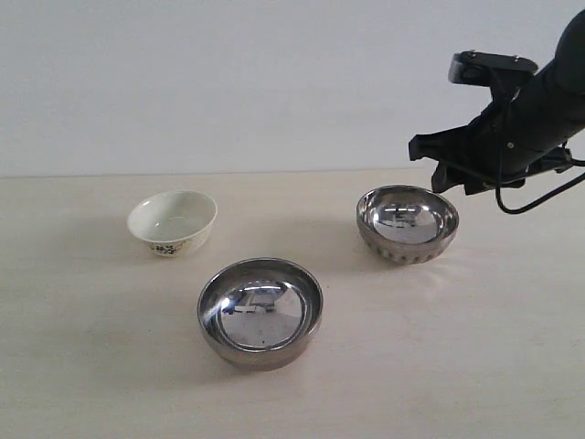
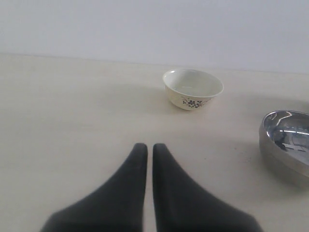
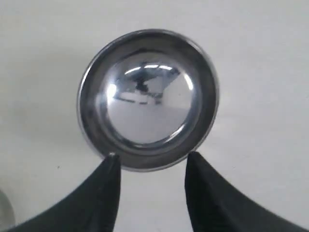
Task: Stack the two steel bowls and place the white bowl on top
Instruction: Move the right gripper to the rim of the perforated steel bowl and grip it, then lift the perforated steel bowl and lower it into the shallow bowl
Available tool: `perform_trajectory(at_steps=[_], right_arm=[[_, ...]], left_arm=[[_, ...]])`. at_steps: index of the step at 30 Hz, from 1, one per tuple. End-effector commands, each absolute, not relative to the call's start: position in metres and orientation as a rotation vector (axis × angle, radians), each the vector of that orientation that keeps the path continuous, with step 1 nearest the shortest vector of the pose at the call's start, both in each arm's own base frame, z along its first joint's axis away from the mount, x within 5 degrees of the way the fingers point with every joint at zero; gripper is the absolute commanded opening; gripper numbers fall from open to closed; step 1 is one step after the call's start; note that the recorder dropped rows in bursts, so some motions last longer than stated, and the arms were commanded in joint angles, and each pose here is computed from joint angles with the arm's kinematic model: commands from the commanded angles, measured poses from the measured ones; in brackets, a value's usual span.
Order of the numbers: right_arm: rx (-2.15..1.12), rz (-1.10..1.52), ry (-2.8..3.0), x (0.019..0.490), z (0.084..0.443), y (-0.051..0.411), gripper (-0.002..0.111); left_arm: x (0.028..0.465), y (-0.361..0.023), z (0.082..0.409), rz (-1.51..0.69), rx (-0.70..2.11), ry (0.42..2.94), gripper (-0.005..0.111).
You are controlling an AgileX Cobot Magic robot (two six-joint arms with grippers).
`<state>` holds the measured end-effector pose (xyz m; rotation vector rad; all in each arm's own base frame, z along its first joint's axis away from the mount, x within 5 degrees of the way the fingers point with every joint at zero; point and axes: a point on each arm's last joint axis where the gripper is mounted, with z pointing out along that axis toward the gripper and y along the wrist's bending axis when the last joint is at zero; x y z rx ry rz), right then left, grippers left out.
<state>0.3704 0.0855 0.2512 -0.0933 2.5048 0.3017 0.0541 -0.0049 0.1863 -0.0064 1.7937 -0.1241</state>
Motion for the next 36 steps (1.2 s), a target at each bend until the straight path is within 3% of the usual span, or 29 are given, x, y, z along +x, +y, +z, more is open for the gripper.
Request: perform_trajectory(at_steps=[1, 10, 25, 27, 30, 36], right_arm=[[-0.018, 0.265, 2.488, 0.389, 0.234, 0.068, 0.038], [-0.039, 0.241, 2.551, 0.436, 0.189, 0.074, 0.038], [-0.057, 0.193, 2.592, 0.449, 0.139, 0.074, 0.037], [-0.054, 0.194, 2.593, 0.449, 0.138, 0.074, 0.029], [-0.054, 0.195, 2.593, 0.448, 0.140, 0.074, 0.001], [-0.061, 0.204, 2.617, 0.443, 0.152, 0.074, 0.000]], left_arm=[[0.054, -0.005, 0.185, -0.121, -0.008, 1.792, 0.004], [0.054, -0.005, 0.185, -0.121, -0.008, 1.792, 0.004], [0.054, -0.005, 0.185, -0.121, -0.008, 1.792, 0.004], [0.054, -0.005, 0.185, -0.121, -0.008, 1.792, 0.004], [0.054, -0.005, 0.185, -0.121, -0.008, 1.792, 0.004], [0.054, -0.005, 0.185, -0.121, -0.008, 1.792, 0.004]])
